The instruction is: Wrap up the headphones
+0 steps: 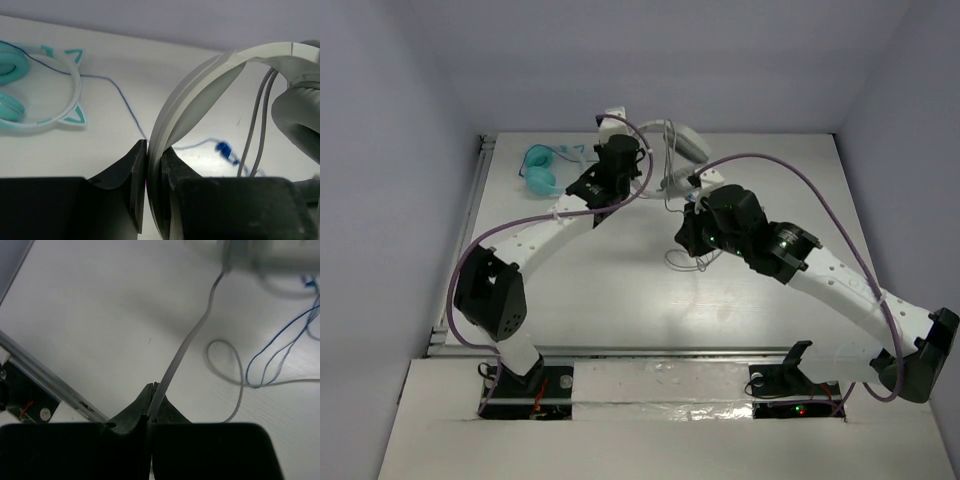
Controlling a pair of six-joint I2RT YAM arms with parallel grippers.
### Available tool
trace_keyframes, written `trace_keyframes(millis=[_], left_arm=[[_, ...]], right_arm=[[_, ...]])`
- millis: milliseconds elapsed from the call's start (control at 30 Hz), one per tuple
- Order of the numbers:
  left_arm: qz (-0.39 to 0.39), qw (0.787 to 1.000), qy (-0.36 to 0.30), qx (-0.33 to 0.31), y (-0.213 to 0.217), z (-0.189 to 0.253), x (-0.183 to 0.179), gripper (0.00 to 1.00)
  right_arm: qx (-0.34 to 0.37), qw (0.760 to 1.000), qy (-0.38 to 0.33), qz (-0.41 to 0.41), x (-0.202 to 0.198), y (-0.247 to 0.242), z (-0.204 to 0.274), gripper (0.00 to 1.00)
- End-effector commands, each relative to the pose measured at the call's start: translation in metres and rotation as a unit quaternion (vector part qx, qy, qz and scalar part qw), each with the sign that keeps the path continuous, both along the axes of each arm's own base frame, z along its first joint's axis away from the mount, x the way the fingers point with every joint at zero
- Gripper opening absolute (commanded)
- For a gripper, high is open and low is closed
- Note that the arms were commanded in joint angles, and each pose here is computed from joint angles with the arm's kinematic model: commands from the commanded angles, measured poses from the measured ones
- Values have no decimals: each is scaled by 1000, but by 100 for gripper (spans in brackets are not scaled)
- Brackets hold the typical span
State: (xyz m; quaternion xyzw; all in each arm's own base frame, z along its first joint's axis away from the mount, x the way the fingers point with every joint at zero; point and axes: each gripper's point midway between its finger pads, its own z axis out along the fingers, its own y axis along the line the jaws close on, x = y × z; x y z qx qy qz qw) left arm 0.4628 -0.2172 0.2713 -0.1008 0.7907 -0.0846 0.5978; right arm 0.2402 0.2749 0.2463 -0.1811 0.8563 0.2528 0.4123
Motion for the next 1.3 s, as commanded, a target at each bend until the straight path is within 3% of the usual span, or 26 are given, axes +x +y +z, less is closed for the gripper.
trace_keyframes(millis=[0, 100, 267, 467, 800, 1000, 1267], left_arm=[[11, 998, -39, 49, 8, 26, -14, 0], [-39, 993, -22, 107, -7, 15, -34, 0], [-104, 972, 4, 209, -17, 0, -75, 0], [-204, 949, 34, 238, -24, -19, -118, 0], [-311, 932, 46, 181, -32, -29, -166, 0], [-362, 921, 27, 141, -38, -9, -185, 0], [-391, 918, -10, 67, -27, 26, -186, 0]], right_arm=[[-25, 996, -68, -41, 11, -28, 54, 0], [-42, 992, -106, -63, 22, -38, 78, 0], [-91, 986, -114, -80, 34, -46, 77, 0], [-124, 981, -122, -91, 42, -51, 70, 0], [-179, 957, -139, -181, 71, -73, 49, 0], [-137, 957, -136, -215, 94, -88, 48, 1], [-69, 970, -123, -198, 97, -85, 46, 14]])
